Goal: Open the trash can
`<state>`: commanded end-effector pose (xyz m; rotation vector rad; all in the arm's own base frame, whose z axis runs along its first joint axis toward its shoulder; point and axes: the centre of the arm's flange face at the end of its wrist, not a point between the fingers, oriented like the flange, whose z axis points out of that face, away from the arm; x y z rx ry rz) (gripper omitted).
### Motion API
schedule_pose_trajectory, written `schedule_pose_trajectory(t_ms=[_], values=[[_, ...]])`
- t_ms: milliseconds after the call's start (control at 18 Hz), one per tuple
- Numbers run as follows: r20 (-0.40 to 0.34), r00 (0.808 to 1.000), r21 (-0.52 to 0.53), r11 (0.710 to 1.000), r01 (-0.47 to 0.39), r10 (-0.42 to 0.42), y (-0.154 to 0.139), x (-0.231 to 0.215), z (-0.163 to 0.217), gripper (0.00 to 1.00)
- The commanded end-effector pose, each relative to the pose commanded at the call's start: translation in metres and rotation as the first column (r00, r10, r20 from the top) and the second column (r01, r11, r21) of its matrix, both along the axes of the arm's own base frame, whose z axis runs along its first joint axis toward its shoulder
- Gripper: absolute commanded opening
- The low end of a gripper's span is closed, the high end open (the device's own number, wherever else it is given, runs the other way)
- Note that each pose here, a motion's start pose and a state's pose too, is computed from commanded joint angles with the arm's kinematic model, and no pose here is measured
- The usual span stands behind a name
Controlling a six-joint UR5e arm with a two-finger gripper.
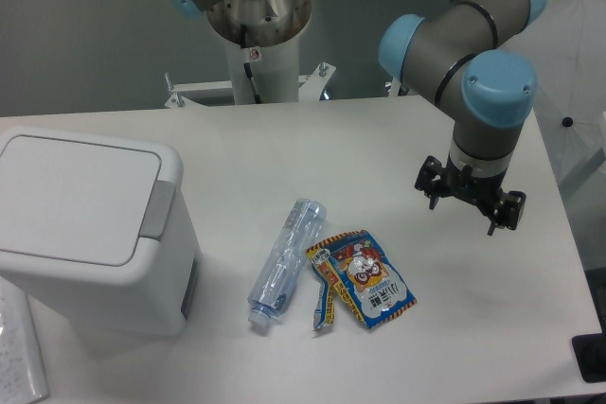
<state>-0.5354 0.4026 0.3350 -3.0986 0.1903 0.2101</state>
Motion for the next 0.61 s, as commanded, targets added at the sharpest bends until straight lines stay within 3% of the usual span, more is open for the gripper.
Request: schedule_pose_trajectory(t_ms=[611], values=[[0.007,1.000,0.007,1.000,-0.005,0.005,-0.0036,-0.0021,-0.0015,1.00]])
